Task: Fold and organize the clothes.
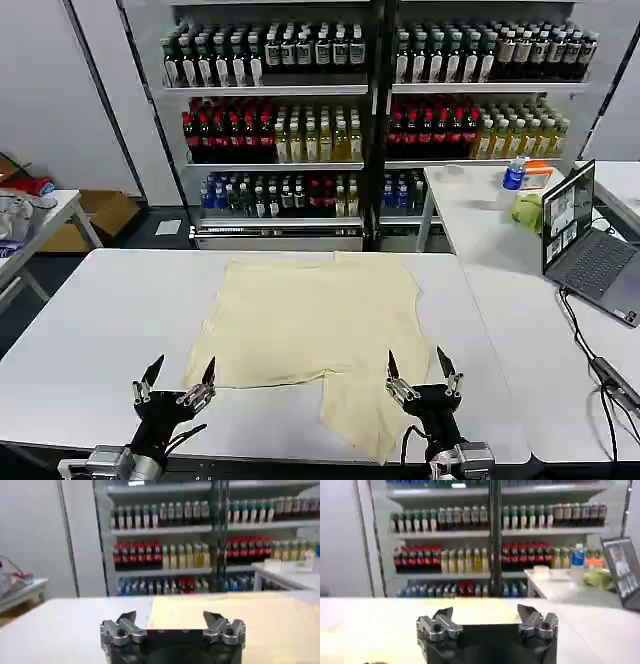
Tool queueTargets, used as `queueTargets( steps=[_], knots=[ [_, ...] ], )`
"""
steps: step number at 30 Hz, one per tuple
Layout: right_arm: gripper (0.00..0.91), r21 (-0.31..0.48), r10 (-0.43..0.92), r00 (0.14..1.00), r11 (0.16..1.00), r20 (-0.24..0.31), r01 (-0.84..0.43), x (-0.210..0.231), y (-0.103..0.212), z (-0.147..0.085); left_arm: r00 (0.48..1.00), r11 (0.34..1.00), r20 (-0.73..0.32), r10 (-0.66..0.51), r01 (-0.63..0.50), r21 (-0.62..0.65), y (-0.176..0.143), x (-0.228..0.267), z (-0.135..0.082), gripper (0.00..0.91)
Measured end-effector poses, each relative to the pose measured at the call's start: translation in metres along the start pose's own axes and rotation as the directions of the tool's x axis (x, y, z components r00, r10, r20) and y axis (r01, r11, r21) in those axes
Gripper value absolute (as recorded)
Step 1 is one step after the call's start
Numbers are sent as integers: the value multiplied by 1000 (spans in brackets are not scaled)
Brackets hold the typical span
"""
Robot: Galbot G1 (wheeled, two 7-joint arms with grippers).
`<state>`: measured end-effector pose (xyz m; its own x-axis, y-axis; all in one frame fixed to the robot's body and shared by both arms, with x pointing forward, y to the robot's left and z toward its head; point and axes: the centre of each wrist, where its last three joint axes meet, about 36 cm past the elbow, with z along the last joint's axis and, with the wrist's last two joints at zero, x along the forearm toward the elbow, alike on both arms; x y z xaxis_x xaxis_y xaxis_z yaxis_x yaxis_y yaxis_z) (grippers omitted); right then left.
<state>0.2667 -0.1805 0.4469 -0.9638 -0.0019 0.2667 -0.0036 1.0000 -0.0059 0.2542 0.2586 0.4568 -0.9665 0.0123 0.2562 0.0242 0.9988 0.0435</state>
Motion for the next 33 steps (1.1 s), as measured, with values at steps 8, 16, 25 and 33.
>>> queueTargets(
  steps=[8,16,25,33],
  knots=[
    [907,-12,31,994,999,-104,-32,3,5,-1,996,1000,-89,-13,10,-26,14,-15,3,907],
    [907,-17,26,981,999,-192,-29,15,17,8,980,999,-199,-17,12,-30,30,-39,8,907],
    [907,-8,15,965,1000,-261,-18,25,32,21,963,1000,-269,-2,-6,-29,42,-62,13,907],
    [907,-6,9,954,1000,-300,-11,28,43,29,954,1000,-301,-3,0,-11,55,-79,15,907]
  ],
)
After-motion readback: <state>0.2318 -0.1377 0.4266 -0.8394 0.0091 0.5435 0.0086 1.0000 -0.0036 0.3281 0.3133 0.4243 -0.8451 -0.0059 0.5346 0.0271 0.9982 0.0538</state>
